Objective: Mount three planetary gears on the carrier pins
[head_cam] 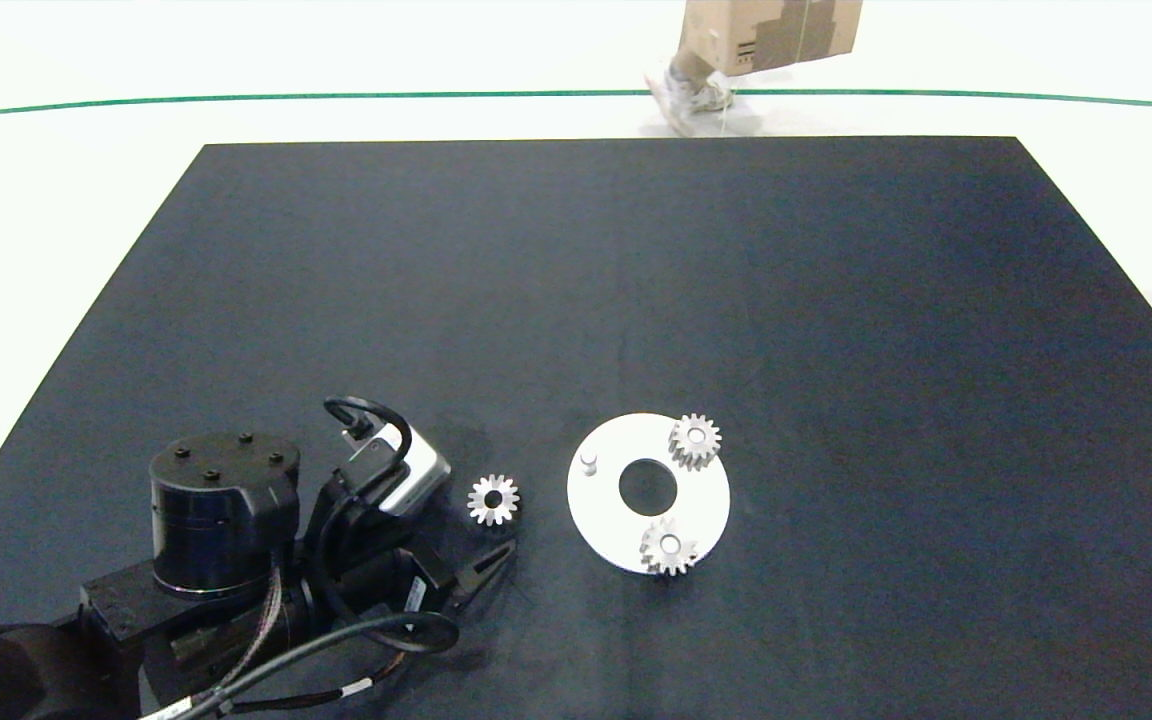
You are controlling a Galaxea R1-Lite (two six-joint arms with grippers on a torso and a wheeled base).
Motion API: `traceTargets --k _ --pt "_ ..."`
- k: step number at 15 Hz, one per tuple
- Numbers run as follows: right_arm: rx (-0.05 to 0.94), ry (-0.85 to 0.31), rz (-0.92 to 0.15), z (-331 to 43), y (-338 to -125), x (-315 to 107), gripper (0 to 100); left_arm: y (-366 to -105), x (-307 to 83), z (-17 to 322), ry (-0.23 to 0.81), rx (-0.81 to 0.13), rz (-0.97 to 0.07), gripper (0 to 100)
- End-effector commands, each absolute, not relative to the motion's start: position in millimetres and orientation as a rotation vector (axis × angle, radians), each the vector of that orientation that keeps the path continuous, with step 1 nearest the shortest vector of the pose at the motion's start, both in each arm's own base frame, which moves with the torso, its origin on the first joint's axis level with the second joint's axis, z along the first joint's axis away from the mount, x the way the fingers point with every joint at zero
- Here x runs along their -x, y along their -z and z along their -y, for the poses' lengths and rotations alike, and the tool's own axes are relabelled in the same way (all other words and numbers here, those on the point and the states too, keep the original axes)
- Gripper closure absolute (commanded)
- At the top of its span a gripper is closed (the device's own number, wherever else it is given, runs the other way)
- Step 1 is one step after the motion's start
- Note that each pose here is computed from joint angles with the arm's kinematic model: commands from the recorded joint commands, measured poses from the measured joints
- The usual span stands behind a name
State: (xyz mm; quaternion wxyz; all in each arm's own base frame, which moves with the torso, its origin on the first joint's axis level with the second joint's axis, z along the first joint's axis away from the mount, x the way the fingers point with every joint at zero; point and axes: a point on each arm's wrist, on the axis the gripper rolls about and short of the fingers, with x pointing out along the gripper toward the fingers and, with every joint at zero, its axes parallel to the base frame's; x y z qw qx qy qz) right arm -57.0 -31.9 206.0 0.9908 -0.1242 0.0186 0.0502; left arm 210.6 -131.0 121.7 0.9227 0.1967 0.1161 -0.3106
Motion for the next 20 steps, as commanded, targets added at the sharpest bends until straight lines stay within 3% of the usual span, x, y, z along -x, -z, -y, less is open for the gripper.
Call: traceTargets --k 1,20 --pt "0.253 -0.100 -0.043 31.6 -206.2 56.3 0 -119.8 -212.7 136.7 0.651 -0.395 -0.243 14" --pt "0.252 -0.098 -0.039 31.8 -207.9 57.0 0 -119.5 -217.5 145.6 0.657 -0.391 -0.213 52"
